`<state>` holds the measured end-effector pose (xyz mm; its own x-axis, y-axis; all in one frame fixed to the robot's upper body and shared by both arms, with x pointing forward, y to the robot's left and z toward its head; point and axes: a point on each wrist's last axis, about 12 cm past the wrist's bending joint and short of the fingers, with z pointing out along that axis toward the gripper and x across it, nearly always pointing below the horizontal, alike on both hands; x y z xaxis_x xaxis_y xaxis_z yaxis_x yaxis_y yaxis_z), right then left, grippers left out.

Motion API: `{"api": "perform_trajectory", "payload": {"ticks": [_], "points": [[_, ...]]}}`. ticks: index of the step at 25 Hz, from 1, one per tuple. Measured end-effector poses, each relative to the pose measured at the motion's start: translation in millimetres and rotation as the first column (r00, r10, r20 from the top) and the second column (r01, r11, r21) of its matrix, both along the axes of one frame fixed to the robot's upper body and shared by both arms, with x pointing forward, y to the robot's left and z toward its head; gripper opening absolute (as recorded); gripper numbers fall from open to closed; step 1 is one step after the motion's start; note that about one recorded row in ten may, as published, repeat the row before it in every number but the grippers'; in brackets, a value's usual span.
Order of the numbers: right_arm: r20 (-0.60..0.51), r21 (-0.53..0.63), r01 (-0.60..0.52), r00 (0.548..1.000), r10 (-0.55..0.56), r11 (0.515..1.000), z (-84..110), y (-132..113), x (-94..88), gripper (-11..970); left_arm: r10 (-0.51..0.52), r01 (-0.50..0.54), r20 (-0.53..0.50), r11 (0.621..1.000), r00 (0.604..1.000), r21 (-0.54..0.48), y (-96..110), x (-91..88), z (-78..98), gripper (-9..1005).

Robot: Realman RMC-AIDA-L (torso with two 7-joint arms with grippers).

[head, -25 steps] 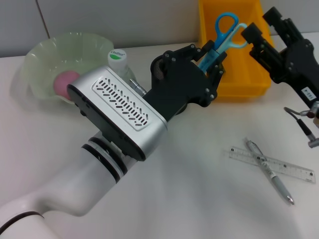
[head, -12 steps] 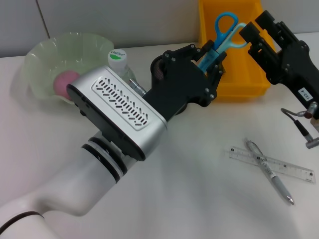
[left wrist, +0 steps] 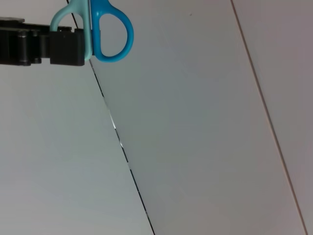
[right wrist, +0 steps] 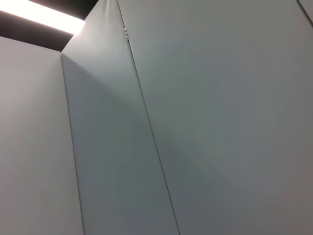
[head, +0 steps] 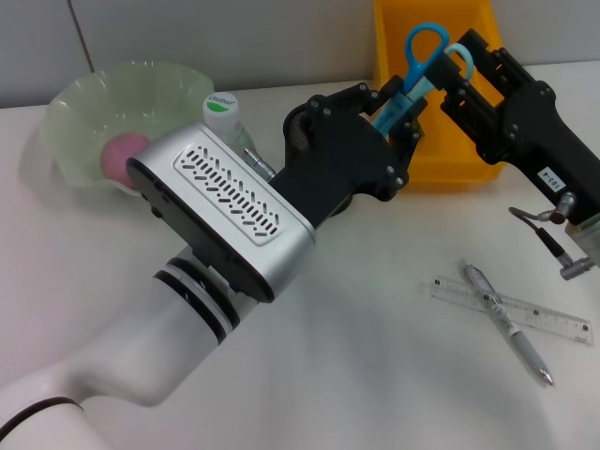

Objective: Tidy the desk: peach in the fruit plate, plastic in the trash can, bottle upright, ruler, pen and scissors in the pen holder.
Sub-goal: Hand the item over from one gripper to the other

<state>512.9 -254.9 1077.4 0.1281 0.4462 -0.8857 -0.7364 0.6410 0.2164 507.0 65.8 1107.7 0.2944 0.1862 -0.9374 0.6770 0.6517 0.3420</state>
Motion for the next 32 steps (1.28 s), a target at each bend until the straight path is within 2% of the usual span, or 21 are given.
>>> {"api": "perform_trajectory", "payload": {"ticks": [9, 25, 32], "points": [[-0.023, -0.001, 0.002, 1.000, -0.002, 1.000, -1.4, 0.8, 2.7, 488, 0.000, 0.000, -0.001, 1.000, 1.000, 0.000, 0.0, 0.1, -0.1, 224], [-0.042, -0.002, -0.031, 0.999, 0.031, 1.000, -0.4, 3.4, 5.7, 477, 0.001, -0.001, -0.003, 1.000, 1.000, 0.008, 1.1, 0.6, -1.2, 224], [-0.051, -0.009, -0.027, 0.998, 0.026, 1.000, -1.3, 3.6, 7.1, 195, -0.005, 0.005, -0.004, 1.000, 1.000, 0.011, -0.3, -0.1, -1.5, 223]]}}
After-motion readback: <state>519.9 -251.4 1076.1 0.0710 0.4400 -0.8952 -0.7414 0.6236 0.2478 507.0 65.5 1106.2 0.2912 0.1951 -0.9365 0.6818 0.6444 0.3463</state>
